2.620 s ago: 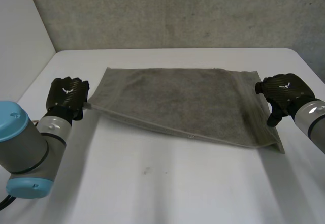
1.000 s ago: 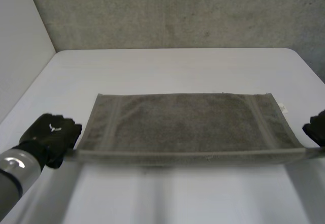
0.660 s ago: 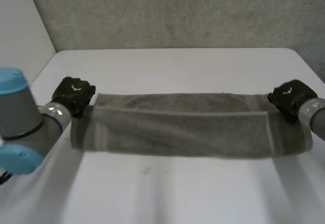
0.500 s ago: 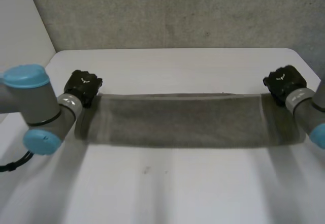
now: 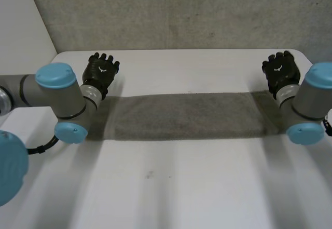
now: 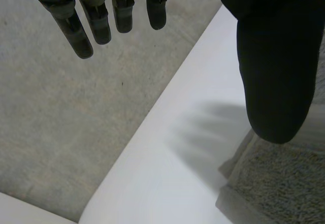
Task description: Fold the towel.
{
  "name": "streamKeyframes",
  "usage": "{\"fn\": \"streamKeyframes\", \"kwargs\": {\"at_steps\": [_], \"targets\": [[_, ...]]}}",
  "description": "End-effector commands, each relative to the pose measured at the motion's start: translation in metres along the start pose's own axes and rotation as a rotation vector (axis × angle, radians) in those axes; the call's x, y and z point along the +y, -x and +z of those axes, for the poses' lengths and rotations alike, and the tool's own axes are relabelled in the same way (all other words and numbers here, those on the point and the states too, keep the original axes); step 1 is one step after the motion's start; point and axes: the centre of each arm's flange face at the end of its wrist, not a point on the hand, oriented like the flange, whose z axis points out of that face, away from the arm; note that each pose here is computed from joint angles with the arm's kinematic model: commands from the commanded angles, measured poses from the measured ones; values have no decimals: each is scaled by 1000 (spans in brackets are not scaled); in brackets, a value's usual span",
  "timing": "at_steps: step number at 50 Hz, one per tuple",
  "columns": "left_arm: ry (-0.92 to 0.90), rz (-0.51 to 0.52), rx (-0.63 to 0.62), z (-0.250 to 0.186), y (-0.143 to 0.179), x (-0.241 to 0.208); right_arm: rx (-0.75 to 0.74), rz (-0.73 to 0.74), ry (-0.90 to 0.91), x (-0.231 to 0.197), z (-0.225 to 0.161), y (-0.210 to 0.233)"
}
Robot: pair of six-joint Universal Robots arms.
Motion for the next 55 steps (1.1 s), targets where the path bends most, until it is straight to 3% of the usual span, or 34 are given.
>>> {"fn": "streamKeyframes", "kwargs": {"at_steps": [1,6,10,18,29,49,55], "targets": [[-8,29,5,-39,20,-32,-93,173,-37,-45,-50,-37],[5,23,12,-75,29,-44,-226,281,-5,-58,-81,-49],[-3,21,5,-96,32,-50,-277,356,163,-33,-95,-62],[-18,-39,2,-135,20,-41,-313,383,265,-7,-101,-59],[18,-167,11,-143,16,-29,-298,381,285,35,-83,-38],[34,-173,20,-147,13,-25,-275,317,296,65,-70,-34],[38,-173,19,-147,13,-24,-213,280,349,86,-67,-56]]}}
